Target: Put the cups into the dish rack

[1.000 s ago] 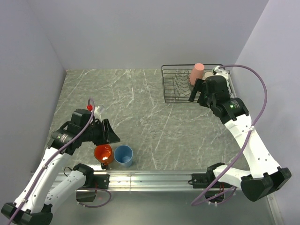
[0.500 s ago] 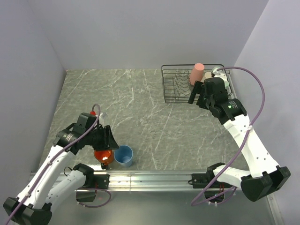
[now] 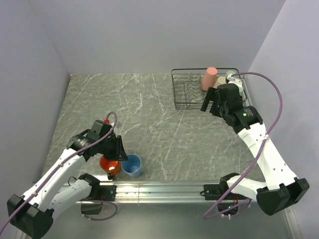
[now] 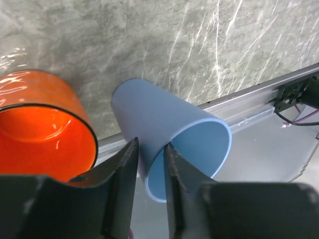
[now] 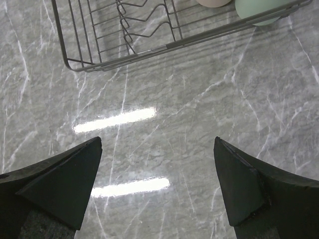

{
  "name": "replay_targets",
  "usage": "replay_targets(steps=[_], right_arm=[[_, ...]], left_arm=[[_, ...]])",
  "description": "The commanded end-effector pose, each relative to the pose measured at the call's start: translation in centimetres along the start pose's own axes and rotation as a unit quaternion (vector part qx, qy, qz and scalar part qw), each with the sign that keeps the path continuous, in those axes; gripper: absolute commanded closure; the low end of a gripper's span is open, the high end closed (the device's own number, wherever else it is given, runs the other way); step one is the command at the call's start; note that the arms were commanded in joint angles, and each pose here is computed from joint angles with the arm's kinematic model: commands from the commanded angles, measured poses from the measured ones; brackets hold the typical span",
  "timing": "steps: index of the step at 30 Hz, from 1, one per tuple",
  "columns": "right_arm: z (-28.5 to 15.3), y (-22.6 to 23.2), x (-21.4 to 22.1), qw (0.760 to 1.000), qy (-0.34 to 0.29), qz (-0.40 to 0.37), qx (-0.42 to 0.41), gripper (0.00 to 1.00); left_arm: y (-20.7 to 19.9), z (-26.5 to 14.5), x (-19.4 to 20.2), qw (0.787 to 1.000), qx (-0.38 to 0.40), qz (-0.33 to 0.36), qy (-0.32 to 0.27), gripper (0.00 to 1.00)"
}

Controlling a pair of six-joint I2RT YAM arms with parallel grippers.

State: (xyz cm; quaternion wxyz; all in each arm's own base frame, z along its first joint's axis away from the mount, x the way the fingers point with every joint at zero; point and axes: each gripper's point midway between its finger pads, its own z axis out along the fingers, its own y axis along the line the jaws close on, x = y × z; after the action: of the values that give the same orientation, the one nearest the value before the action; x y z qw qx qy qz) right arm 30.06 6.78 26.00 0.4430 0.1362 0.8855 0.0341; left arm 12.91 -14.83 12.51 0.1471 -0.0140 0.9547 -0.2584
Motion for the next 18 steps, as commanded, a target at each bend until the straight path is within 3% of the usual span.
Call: replay_targets(steps=[1,5,6,13,18], right_arm=[[-0.2,-0.8,-0.6,1.0,-0.016,0.009,0.012,0.0],[-0.1,-1.0,-0.9,1.0,-0.02,0.012,0.015,0.0],[0.0,-1.0,-1.0,1.0,-0.021,0.013,0.016,0.0],[-1.2,0.3,-3.1,0.999,-0.035,0.016,-0.027,0.0],[-5.4,7.0,-7.1,0.974,-0.046,0.037,-0.22,0.0]], left_arm=[[-0.9,0.9,-0.4,1.0,0.02,0.016,-0.002,0.71],[-1.2,1.2,-0.5,1.0,0.01,0.026,0.002,0.88],[-1.4,1.0,-0.5,0.999,0.009,0.031,0.002,0.99],[-5.9,-1.5,-5.5,0.995,0.053,0.047,-0.066,1.0],[-11.7,-3.0,-11.0,0.983,0.138,0.041,-0.115,1.0]])
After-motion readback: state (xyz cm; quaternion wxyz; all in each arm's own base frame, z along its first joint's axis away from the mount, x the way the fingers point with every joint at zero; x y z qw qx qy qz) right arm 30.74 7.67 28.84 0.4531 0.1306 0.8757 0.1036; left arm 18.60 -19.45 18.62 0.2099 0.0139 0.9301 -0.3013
